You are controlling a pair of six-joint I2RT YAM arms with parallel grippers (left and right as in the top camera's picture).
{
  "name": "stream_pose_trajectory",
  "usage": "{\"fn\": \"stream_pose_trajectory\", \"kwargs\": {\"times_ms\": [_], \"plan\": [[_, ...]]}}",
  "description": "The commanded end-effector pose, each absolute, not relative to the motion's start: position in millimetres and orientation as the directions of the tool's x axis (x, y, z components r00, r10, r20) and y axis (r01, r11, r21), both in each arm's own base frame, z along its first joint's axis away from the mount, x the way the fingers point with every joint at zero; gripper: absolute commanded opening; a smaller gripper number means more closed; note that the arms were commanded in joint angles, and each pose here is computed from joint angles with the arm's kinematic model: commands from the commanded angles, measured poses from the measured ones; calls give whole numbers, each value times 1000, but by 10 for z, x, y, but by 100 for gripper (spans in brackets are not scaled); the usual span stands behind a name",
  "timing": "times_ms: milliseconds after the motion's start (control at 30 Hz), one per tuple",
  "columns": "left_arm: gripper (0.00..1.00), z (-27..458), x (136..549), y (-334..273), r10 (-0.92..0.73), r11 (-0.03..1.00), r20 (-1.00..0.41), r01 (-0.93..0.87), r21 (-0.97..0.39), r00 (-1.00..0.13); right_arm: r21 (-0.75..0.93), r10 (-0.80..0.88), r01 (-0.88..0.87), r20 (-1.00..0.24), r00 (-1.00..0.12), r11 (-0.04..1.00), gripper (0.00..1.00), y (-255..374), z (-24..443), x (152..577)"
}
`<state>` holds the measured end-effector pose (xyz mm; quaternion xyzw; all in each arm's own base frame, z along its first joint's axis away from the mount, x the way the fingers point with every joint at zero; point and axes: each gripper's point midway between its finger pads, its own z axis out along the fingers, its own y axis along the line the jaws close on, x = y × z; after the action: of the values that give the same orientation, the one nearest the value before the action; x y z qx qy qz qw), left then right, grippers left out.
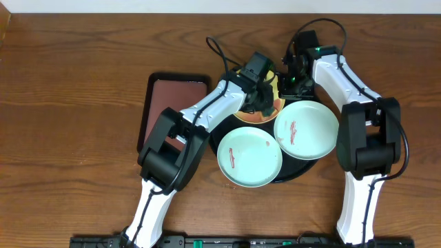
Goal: Clean dirty plates on tray and stack at the side
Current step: 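Scrub the yellow plate with the sponge while the right gripper holds it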
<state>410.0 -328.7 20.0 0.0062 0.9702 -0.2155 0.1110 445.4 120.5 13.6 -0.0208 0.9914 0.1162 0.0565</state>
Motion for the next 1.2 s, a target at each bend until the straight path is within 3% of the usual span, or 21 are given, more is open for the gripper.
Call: {"fn": "stream_pose_trajectory", "kwargs": {"times_ms": [0,267,633,800,1167], "plan": [[7,5,4305,-2809,-51,959,-258,24,-281,-965,199,-14,-32,-89,-996,979,1,1108,20,4420],[7,105,4812,-2025,121,991,-455,85,99,-882,198,-14,-31,-85,-996,980,1,1106,19,4411],[7,409,5115,-1679,361,888,-509,122,444,-781,199,-6,-22,-80,-997,980,1,1104,18,4403],[7,620,5171,-1748,430,842,-520,121,525,-738,199,8,-8,-76,-997,980,1,1103,18,4399],[7,874,5124,-1901,440,847,-557,119,518,-704,176,15,9,-35,-999,984,1,1025,3,4306]]}}
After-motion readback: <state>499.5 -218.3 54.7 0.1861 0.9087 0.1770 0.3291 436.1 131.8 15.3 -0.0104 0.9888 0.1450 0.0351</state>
